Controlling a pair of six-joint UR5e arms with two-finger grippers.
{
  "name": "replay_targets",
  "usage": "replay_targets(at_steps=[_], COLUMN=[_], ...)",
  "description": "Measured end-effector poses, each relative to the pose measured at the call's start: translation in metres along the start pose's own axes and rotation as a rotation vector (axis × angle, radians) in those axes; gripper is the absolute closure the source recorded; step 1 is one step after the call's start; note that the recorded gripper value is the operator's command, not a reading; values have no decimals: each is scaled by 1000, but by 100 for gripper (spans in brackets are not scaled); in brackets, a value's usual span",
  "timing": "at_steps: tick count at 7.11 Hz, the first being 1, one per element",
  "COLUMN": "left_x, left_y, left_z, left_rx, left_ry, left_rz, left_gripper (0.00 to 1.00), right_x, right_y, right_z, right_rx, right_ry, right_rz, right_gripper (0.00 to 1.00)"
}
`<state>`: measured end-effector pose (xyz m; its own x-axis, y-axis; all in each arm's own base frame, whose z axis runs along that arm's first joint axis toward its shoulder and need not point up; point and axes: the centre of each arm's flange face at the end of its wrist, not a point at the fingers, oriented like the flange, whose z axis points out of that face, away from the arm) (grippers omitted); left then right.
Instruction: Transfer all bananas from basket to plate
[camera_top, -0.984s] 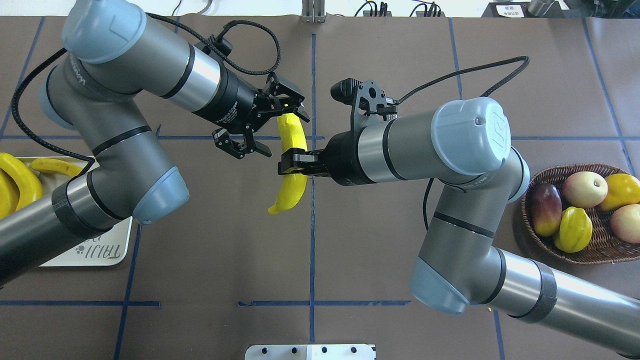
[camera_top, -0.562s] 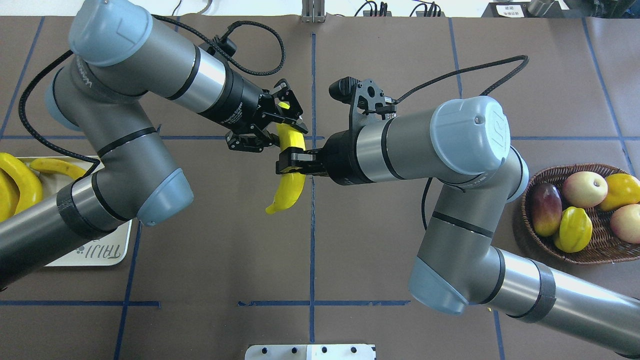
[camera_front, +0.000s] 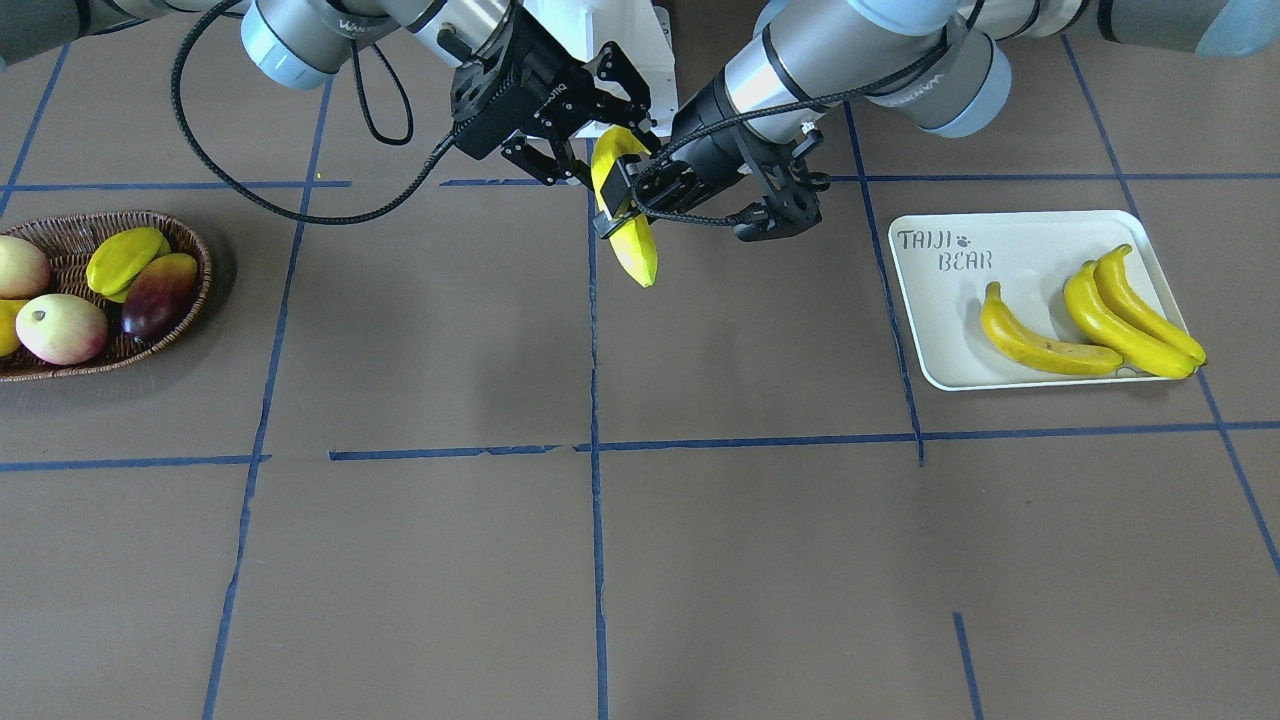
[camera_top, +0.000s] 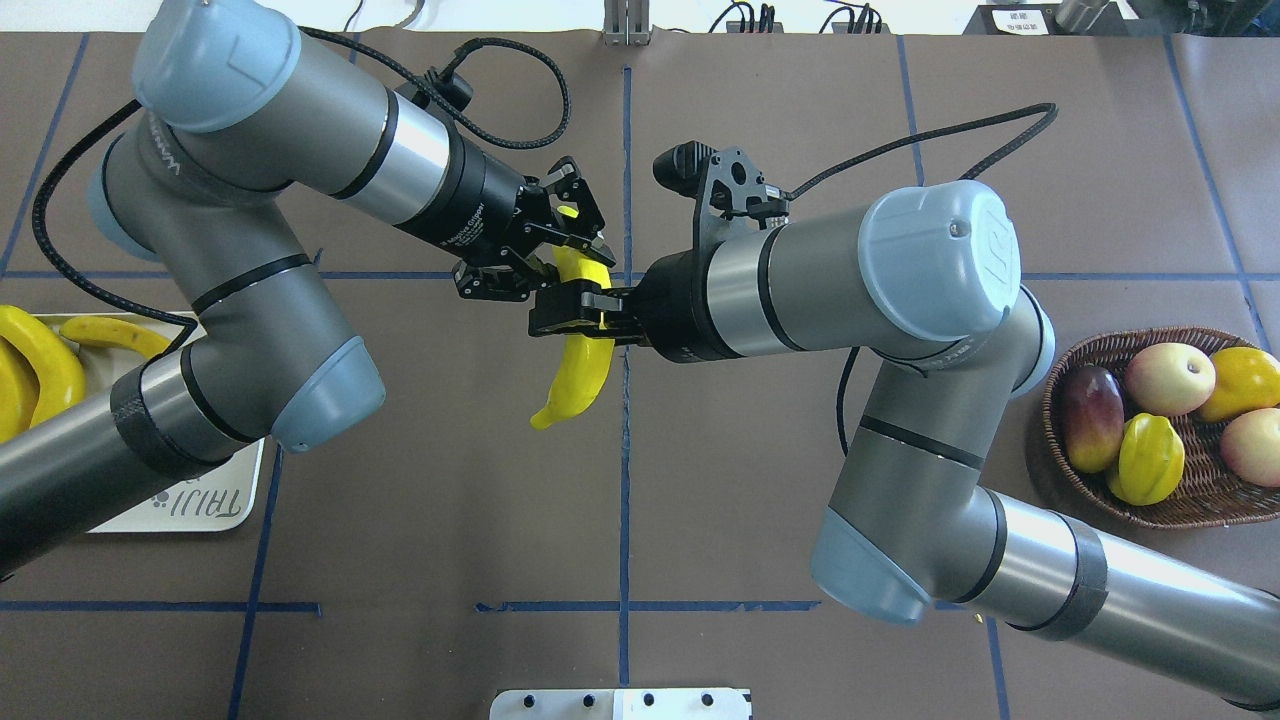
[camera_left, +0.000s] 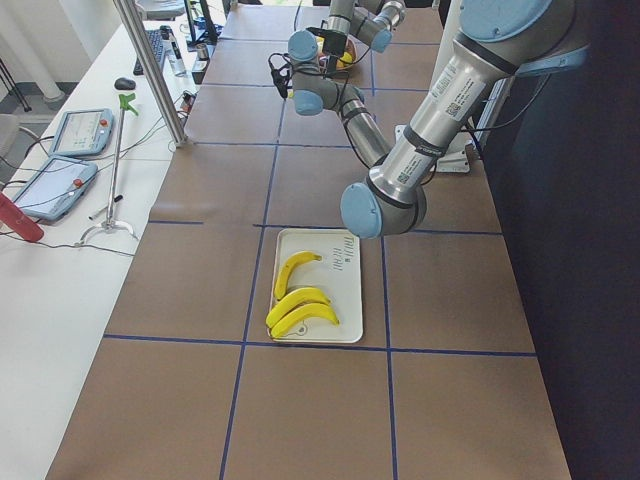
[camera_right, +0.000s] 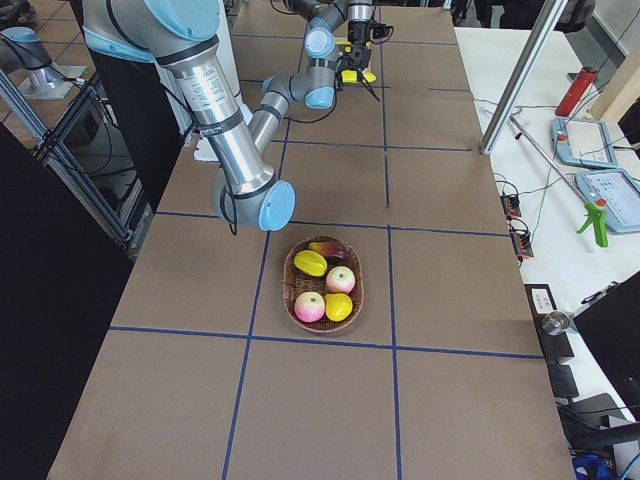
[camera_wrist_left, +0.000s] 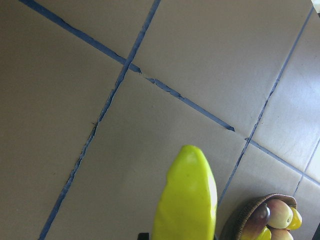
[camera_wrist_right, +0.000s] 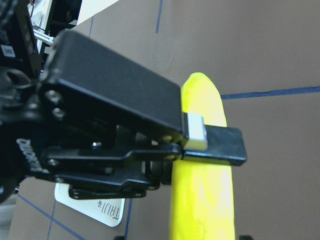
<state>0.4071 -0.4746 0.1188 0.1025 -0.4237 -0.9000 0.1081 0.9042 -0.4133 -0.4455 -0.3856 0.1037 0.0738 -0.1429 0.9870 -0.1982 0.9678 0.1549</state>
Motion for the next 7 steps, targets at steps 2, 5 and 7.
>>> replay_targets(at_steps=[2, 5, 7], left_x=[-7, -80, -147], left_y=[-23, -109, -169], left_z=[-22, -72, -117], left_rx=[40, 189, 316], left_ry=[6, -56, -131], left_rz=[-13, -142, -292], left_gripper=[100, 100, 100], right_x=[6, 40, 72], right_y=[-14, -60, -86], right_z=[-10, -26, -37], right_rx=[5, -6, -15], right_ry=[21, 229, 412], right_rz=[12, 104, 115], right_gripper=[0, 0, 0])
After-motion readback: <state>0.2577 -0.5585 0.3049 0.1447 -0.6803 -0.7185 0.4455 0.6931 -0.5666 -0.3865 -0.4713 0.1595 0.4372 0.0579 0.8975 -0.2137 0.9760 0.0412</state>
